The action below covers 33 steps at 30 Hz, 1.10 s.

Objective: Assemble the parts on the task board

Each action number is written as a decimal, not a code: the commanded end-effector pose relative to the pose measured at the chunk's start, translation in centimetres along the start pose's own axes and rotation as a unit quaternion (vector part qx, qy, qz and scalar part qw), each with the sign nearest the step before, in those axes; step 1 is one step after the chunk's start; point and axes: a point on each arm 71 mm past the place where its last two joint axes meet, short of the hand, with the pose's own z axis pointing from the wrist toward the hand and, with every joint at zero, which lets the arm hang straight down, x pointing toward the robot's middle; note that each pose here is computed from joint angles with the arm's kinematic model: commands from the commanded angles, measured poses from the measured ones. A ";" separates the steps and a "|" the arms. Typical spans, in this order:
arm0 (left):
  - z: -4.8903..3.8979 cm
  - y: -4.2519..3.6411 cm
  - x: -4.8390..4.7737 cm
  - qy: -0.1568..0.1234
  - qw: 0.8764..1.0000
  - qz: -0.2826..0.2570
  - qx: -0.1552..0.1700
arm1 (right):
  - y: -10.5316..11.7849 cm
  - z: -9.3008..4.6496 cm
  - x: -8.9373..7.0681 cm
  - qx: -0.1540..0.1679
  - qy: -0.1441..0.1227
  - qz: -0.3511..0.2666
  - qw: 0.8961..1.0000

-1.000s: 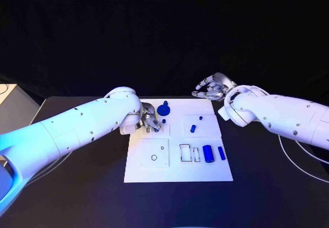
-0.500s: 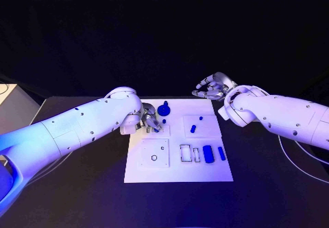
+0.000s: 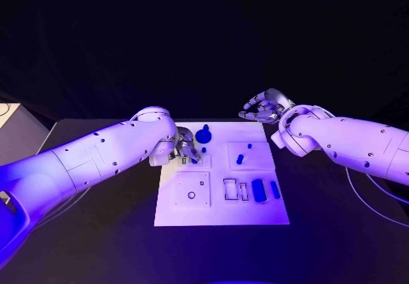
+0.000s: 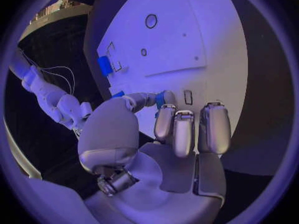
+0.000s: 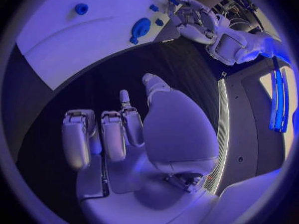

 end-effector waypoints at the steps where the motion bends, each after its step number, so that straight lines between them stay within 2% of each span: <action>1: 0.28 0.35 0.55 0.014 1.000 0.014 -0.009 | 0.1 0.0 0.0 -0.006 -0.001 -0.002 1.000; 17: 0.17 1.00 0.50 0.012 1.000 0.021 -0.016 | 0.1 0.0 0.0 -0.005 0.001 -0.002 1.000; 33: 0.10 1.09 0.46 0.008 1.000 0.022 -0.017 | 0.1 0.0 0.0 -0.004 0.003 -0.003 1.000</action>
